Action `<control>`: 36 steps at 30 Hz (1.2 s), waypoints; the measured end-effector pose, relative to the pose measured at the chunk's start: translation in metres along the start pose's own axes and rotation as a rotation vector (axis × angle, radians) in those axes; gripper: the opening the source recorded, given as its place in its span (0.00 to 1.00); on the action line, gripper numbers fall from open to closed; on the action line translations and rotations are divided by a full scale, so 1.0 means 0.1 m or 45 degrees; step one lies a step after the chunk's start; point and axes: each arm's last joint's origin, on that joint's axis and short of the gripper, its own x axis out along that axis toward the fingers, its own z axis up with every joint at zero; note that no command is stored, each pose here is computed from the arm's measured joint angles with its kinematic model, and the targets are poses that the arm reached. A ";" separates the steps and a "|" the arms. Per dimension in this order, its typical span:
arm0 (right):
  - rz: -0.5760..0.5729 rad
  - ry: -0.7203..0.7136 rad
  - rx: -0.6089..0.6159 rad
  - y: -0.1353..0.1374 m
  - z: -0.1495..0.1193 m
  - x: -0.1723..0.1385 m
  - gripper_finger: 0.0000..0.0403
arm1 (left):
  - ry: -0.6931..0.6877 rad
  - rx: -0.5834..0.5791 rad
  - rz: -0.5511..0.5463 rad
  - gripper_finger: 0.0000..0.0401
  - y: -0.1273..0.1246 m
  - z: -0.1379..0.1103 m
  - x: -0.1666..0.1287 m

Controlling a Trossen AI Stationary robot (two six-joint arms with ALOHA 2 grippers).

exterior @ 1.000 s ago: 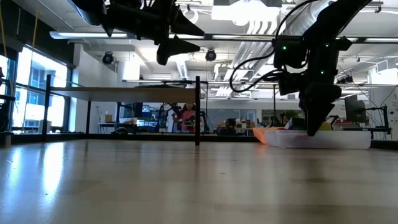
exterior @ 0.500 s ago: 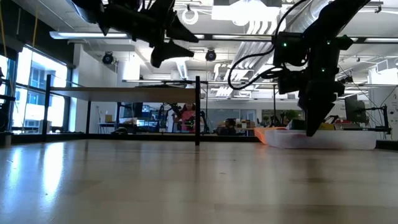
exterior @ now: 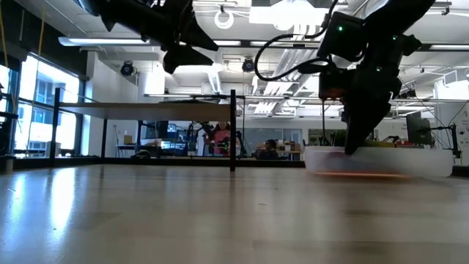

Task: Pack school essentials
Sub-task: Move the orange supply box to the center of the table

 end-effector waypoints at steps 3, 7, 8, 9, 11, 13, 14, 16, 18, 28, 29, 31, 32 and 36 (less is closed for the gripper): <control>0.056 0.005 -0.006 0.12 0.00 0.09 0.01 | 0.006 0.000 0.002 0.54 0.00 0.00 -0.02; 0.105 0.003 -0.033 0.30 0.03 0.19 0.01 | 0.015 -0.001 0.004 0.54 0.00 0.00 -0.02; 0.110 0.003 -0.043 0.35 0.04 0.20 0.01 | 0.019 -0.001 0.005 0.54 0.00 -0.01 -0.03; 0.112 0.007 -0.057 0.39 0.06 0.21 0.01 | 0.025 -0.002 0.006 0.54 0.00 -0.01 -0.03; 0.118 0.014 -0.085 0.47 0.10 0.24 0.01 | 0.037 -0.003 0.009 0.54 0.00 -0.02 -0.03; 0.126 0.021 -0.108 0.55 0.15 0.28 0.01 | 0.036 -0.002 0.009 0.54 0.00 -0.02 -0.03; 0.130 0.023 -0.113 0.59 0.17 0.30 0.01 | 0.036 -0.002 0.009 0.54 0.00 -0.02 -0.03; 0.138 0.027 -0.126 0.67 0.23 0.35 0.01 | 0.036 0.000 0.010 0.54 0.01 -0.02 -0.03; 0.149 0.027 -0.151 0.77 0.30 0.39 0.01 | 0.038 0.013 0.011 0.54 0.01 -0.02 -0.03; 0.207 0.032 -0.209 1.30 0.52 0.56 0.01 | 0.097 0.068 0.023 0.54 0.02 -0.07 -0.03; 0.220 0.038 -0.210 1.35 0.52 0.57 0.01 | 0.099 0.068 0.023 0.54 0.02 -0.07 -0.03; 0.235 0.042 -0.198 1.45 0.52 0.58 0.01 | 0.099 0.068 0.023 0.54 0.02 -0.07 -0.03; 0.242 0.045 -0.188 1.50 0.52 0.59 0.01 | 0.100 0.068 0.023 0.54 0.02 -0.07 -0.03; 0.264 0.063 -0.136 1.66 0.46 0.60 0.01 | 0.103 0.067 0.024 0.54 0.02 -0.07 -0.03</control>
